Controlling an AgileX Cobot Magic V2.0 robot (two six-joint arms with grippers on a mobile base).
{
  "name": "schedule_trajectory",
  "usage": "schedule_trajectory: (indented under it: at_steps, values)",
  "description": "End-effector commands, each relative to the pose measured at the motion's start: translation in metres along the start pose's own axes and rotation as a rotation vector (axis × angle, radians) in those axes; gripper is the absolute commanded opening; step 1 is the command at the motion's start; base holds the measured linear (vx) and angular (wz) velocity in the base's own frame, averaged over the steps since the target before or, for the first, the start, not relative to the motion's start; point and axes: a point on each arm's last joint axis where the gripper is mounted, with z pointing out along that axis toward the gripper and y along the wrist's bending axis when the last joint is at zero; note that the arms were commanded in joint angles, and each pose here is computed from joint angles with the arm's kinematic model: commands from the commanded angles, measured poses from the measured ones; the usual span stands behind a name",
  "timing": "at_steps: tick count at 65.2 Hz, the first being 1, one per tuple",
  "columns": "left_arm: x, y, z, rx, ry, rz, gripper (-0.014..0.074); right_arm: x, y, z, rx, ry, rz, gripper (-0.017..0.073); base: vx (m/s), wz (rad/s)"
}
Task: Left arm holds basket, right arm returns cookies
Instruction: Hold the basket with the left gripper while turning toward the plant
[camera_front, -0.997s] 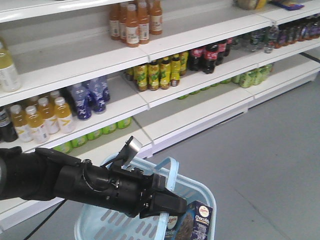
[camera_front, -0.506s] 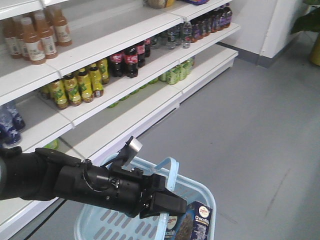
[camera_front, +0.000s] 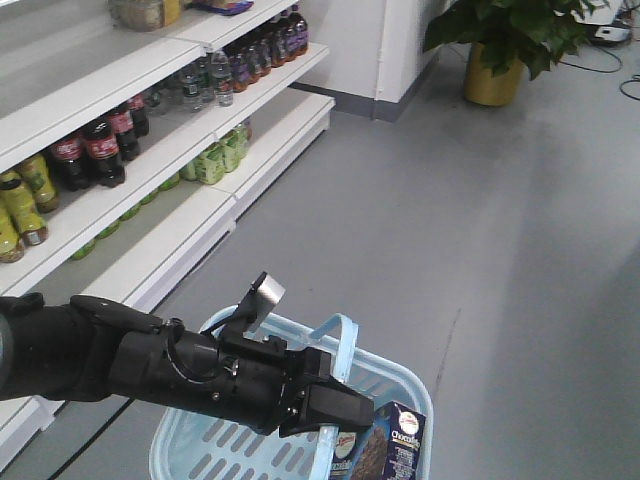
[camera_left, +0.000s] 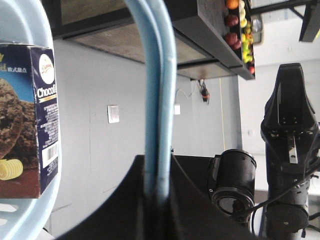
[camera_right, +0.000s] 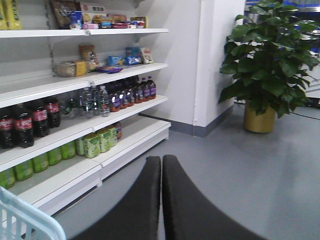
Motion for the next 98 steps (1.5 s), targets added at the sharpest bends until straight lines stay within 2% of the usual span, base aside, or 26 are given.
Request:
schedule_trajectory:
  at_steps: [1, 67, 98]
  values:
    - [-0.0025, -0.0287, -0.0072, 0.130, -0.023, 0.036, -0.0006, -0.0076, 0.0004, -0.0011, -0.004, -0.082, -0.007, -0.0008, 0.12, -0.46]
    - [-0.0025, -0.0287, -0.0072, 0.130, -0.023, 0.036, -0.0006, -0.0076, 0.0004, -0.0011, -0.004, -0.082, -0.007, -0.0008, 0.10, -0.37]
    - [-0.0025, -0.0287, -0.0072, 0.130, -0.023, 0.036, -0.0006, -0.0076, 0.0004, -0.0011, -0.004, -0.082, -0.007, -0.0008, 0.14, -0.14]
